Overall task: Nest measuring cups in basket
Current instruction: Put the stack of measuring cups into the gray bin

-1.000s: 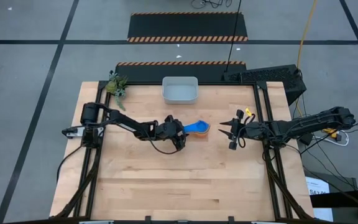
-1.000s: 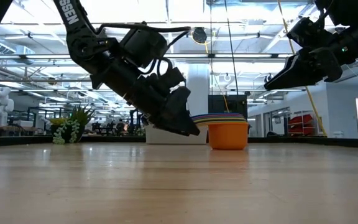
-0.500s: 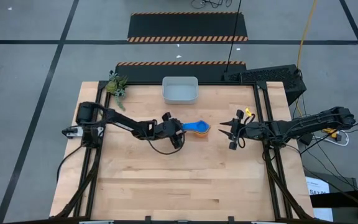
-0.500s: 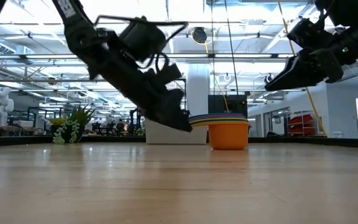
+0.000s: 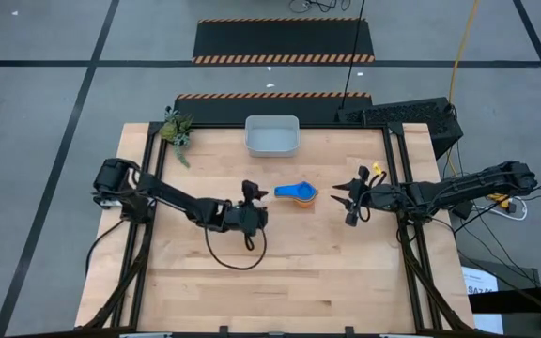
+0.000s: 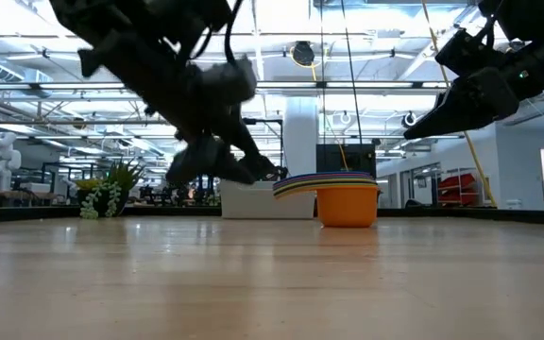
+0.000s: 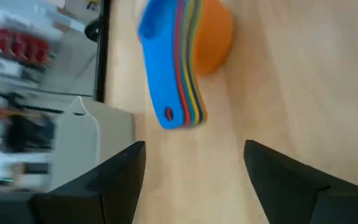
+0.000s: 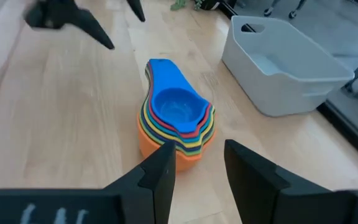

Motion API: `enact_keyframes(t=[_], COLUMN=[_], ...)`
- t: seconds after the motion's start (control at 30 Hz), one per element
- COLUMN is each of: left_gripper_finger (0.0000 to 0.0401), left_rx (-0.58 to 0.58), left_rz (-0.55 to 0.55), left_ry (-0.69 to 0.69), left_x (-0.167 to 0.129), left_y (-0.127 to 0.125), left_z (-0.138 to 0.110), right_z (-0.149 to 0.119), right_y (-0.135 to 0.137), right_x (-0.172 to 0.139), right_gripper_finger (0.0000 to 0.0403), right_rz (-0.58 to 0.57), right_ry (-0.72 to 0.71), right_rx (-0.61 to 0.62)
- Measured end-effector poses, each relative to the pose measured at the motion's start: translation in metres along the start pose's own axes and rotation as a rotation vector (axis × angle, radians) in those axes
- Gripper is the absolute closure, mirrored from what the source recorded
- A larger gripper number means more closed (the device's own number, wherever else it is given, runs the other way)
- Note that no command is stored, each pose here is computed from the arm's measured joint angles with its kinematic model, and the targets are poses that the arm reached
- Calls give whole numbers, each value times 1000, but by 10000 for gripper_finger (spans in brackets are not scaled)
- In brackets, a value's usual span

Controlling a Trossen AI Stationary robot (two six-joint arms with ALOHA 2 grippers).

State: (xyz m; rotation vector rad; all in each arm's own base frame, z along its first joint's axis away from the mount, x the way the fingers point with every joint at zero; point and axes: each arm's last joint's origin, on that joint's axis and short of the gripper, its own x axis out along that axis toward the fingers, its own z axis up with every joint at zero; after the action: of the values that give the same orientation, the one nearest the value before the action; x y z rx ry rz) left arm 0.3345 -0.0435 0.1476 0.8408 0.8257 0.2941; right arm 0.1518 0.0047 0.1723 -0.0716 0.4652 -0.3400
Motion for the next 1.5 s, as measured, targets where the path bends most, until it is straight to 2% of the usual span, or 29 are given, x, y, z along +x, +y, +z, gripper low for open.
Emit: enact_keyframes(t=[0.17, 0.37, 0.5, 0.77, 0.87, 1.13, 1.4, 1.5], left_gripper_finger=[125, 125, 125, 125, 125, 125, 125, 125], left_rx=[187, 234, 213, 126, 103, 83, 86, 81], left_rz=[33, 47, 63, 31, 28, 32, 33, 32], left_ry=[-2, -94, -83, -92, -94, -95, -95, -95], left_x=[12, 32, 39, 41, 41, 42, 42, 42], left_y=[-9, -5, 3, 4, 4, 5, 5, 5], left_z=[0, 1, -3, -5, -5, -5, -5, -5], right_z=[-4, -17, -19, -10, -11, -11, -18, -19], right_y=[-1, 0, 0, -2, -5, -2, 1, 0], right_x=[2, 4, 4, 4, 6, 19, 40, 47], right_gripper_finger=[273, 273, 273, 276, 298, 396, 401, 401], right_rz=[-39, 9, 7, -14, -39, -27, -52, -23], right_ry=[-52, -169, -176, -204, -193, -202, -177, -191], right_rx=[181, 340, 345, 226, 236, 248, 235, 232])
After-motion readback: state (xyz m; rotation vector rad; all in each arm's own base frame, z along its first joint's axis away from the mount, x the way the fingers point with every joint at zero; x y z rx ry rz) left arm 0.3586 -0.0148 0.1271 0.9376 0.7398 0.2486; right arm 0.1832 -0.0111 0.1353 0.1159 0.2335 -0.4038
